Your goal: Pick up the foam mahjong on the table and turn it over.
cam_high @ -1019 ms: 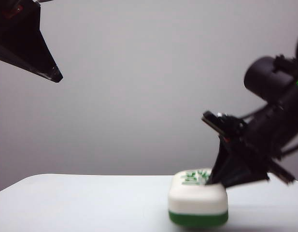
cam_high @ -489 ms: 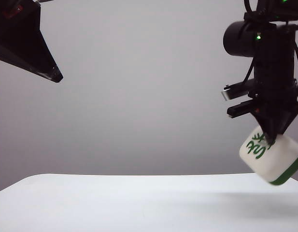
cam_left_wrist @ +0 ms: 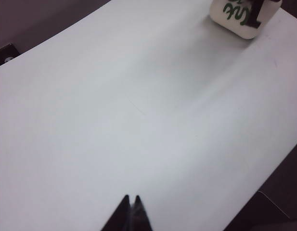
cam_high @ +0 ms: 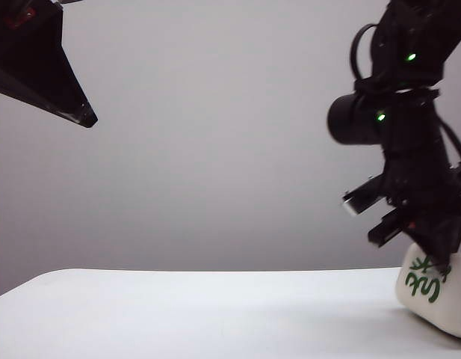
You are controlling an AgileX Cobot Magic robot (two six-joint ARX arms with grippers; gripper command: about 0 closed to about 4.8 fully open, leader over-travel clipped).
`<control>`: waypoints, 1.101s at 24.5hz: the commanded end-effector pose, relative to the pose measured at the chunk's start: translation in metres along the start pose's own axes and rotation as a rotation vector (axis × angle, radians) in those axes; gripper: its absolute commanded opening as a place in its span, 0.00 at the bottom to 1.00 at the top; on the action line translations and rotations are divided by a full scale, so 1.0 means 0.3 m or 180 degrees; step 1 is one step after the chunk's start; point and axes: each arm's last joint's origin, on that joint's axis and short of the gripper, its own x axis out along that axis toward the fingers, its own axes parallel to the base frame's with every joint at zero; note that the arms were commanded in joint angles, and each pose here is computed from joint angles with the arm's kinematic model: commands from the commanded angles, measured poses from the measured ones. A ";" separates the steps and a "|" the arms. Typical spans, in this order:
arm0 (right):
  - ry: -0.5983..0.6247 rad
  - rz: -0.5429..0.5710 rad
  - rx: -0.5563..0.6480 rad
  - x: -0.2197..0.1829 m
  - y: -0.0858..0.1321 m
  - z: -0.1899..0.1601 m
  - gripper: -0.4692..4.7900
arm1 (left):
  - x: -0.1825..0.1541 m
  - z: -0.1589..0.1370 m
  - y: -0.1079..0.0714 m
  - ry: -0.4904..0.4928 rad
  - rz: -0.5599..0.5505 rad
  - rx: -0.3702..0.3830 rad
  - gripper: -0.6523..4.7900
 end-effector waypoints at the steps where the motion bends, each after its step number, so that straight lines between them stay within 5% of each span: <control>1: 0.0001 -0.0052 -0.0207 0.010 0.075 0.013 0.08 | -0.003 0.010 0.001 -0.0076 -0.0009 0.0004 0.11; 4: -0.0005 -0.0016 -0.0380 0.027 0.148 0.022 0.08 | -0.003 0.011 0.001 -0.0082 -0.0008 0.0005 0.11; 8: -0.0253 0.0795 -0.0369 0.014 0.278 0.045 0.14 | -0.003 0.011 0.001 -0.0081 -0.0009 0.0005 0.11; 11: -0.0392 0.1316 -0.0177 -0.022 0.296 0.079 0.45 | -0.003 0.011 0.001 -0.0081 -0.0009 0.0005 0.11; 12: -0.0436 0.1428 -0.0134 -0.033 0.296 0.091 0.48 | -0.003 0.011 0.001 -0.0080 -0.0009 0.0004 0.11; 19: -0.0679 0.1804 -0.0017 -0.138 0.267 0.173 0.48 | -0.003 0.010 0.001 -0.0079 -0.0009 0.0007 0.11; 21: -0.0741 0.1827 -0.0006 -0.180 0.248 0.189 0.44 | -0.003 0.011 0.001 -0.0082 0.0000 0.0011 0.11; 24: -0.0842 0.1827 -0.0012 -0.248 0.209 0.184 0.10 | -0.003 0.010 0.004 -0.0065 0.0097 0.0165 0.11; 27: -0.1029 0.1669 0.0014 -0.356 0.117 0.137 0.07 | -0.005 0.010 0.016 -0.0016 0.0463 0.0376 0.11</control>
